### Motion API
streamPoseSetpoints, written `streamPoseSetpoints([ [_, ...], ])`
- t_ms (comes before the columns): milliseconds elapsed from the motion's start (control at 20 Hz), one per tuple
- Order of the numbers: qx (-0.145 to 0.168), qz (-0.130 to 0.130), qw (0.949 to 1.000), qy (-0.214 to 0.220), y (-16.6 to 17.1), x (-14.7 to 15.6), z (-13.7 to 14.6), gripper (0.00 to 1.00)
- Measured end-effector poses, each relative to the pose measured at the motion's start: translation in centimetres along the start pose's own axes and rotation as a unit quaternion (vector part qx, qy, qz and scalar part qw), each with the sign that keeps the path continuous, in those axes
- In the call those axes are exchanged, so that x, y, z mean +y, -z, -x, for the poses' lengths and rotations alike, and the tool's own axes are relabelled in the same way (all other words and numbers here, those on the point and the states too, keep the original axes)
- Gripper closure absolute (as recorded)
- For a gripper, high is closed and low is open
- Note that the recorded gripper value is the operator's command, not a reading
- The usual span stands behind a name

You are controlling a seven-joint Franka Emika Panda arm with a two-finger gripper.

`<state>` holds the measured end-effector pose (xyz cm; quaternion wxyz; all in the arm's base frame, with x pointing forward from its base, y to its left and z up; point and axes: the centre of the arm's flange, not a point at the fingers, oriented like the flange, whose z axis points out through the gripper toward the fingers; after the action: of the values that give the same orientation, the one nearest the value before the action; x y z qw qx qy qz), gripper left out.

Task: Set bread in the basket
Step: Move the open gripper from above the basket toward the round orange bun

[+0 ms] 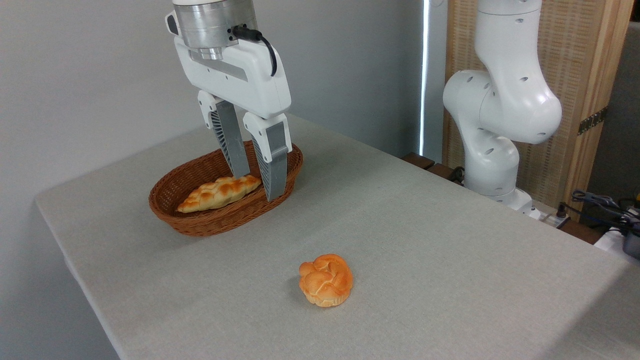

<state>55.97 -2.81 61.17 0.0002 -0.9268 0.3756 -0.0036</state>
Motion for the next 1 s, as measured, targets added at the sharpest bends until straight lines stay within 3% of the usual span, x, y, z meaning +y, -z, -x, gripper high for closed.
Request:
streamPoseSetpoints([
  [1000,0.009,0.000,1.0000,-0.001,1.1,0.6,0.4,0.00],
])
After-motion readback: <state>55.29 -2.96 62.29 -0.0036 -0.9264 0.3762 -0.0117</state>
